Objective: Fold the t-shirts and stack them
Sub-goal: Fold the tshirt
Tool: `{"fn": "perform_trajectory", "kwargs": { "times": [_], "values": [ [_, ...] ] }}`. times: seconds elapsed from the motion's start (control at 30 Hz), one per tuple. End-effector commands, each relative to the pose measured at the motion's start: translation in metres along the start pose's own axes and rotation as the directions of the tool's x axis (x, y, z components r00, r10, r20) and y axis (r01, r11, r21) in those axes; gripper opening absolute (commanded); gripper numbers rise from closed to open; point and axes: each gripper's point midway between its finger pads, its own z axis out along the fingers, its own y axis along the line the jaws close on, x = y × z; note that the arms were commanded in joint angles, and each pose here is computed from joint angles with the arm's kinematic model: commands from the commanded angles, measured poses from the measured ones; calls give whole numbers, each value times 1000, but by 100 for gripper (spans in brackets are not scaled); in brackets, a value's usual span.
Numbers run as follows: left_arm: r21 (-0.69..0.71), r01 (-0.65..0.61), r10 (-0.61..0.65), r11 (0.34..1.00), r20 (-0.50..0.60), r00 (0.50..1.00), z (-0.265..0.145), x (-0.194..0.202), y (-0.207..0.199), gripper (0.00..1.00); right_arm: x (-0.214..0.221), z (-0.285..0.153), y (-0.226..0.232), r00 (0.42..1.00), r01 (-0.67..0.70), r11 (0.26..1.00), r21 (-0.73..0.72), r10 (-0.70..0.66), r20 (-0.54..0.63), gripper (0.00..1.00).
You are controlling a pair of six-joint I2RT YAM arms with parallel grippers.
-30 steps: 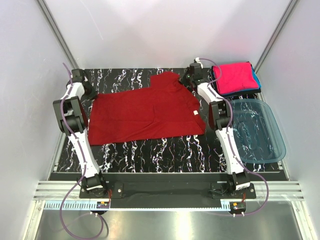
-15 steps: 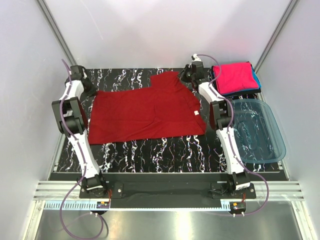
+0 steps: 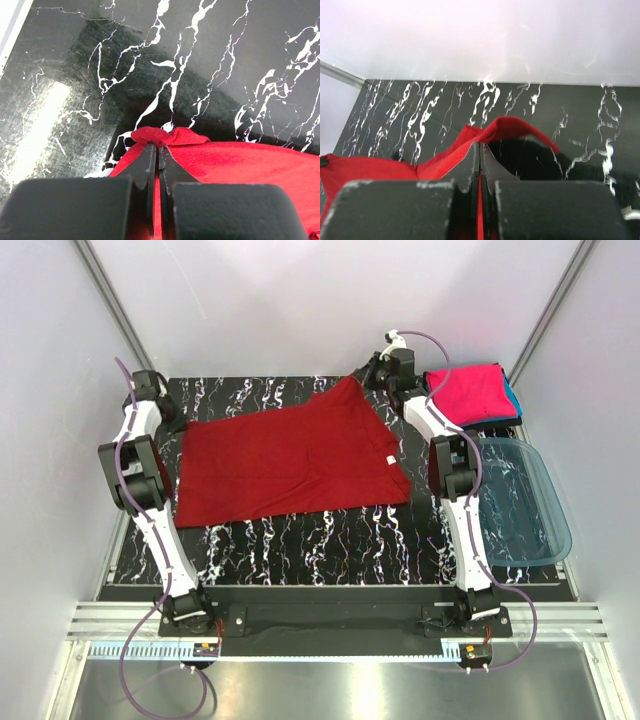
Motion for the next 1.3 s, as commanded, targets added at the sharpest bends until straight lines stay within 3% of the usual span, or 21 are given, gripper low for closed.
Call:
{"fn": "perform_trajectory", "kwargs": {
  "times": [0.0, 0.07, 0.1, 0.13, 0.23, 0.37, 0.7, 1.0, 1.1, 1.2, 1.23, 1.27],
  "values": [
    [23, -24, 23, 999, 52, 998, -17, -18, -2, 0, -49, -26, 37, 991, 74, 995, -66, -66, 115, 0],
    [29, -22, 22, 999, 27, 999, -11, -10, -2, 7, -43, -29, 37, 992, 74, 995, -68, -66, 106, 0],
    [17, -18, 18, 1000, 23, 1000, -9, -8, 1, 13, -38, -31, 35, 993, 67, 995, -69, -60, 97, 0],
    [9, -12, 12, 1000, 18, 1000, -8, -5, 3, 26, -34, -32, 36, 994, 63, 995, -79, -56, 92, 0],
    [-9, -16, 16, 1000, 21, 1000, -4, -7, 7, 41, -18, -31, 35, 997, 35, 993, -110, -28, 65, 0],
    [-23, -23, 24, 999, 40, 999, 4, -16, 9, 47, -5, -28, 31, 999, 24, 992, -120, -19, 43, 0],
    [-74, 17, -14, 997, 36, 999, 27, -25, 21, 52, -8, -27, 36, 999, 12, 989, -145, -5, 46, 0],
    [-32, 38, -37, 999, 33, 999, 38, -31, 17, 50, -6, -27, 38, 999, 5, 988, -156, 1, 43, 0],
    [-19, 21, -21, 1000, 21, 1000, 39, -28, 16, 43, -6, -26, 36, 999, 6, 988, -153, 1, 44, 0],
    [16, 6, -7, 1000, 9, 1000, 39, -26, 10, 17, -6, -26, 35, 999, 5, 989, -146, 2, 47, 0],
    [32, 2, -2, 999, 9, 1000, 36, -27, 6, 0, -9, -26, 36, 999, 6, 990, -144, 2, 49, 0],
    [40, 3, -3, 999, 9, 1000, 35, -28, 4, 0, -12, -26, 37, 999, 5, 989, -145, 3, 50, 0]
  ]
}}
